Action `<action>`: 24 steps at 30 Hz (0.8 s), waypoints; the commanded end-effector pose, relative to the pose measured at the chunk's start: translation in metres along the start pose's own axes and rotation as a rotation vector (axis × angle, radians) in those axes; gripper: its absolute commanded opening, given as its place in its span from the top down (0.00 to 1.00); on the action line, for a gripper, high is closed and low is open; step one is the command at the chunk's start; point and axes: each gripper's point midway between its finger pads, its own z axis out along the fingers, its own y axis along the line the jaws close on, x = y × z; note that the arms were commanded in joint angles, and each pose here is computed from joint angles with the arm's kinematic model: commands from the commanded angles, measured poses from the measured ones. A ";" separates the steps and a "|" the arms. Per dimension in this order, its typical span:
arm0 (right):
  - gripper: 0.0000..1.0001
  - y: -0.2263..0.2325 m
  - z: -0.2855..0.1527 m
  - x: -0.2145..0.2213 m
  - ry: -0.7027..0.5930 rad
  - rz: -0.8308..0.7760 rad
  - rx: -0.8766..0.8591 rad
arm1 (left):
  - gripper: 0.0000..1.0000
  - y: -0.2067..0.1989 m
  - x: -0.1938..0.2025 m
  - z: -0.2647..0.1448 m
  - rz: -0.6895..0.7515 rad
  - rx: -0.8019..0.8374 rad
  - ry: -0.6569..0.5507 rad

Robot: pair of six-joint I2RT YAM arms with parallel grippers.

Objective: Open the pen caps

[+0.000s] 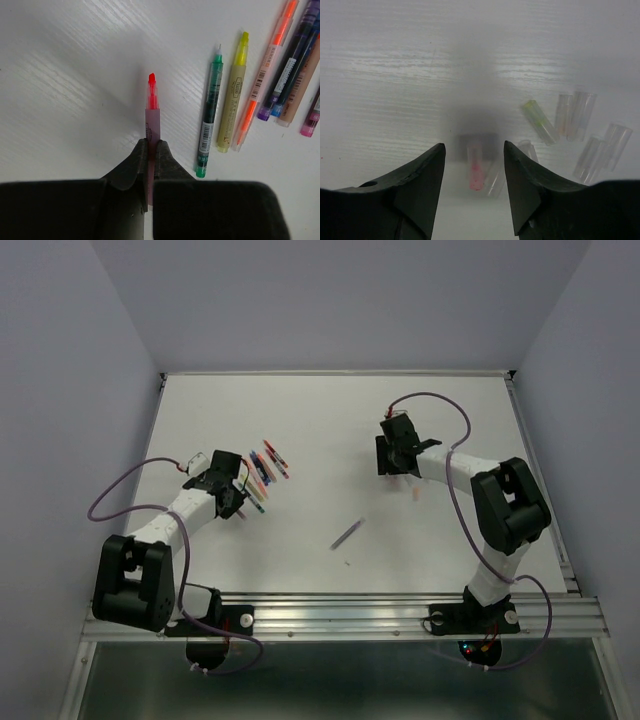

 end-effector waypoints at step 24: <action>0.17 0.013 -0.111 -0.087 -0.336 0.141 -0.182 | 0.15 -0.018 -0.016 -0.020 0.011 0.108 -0.037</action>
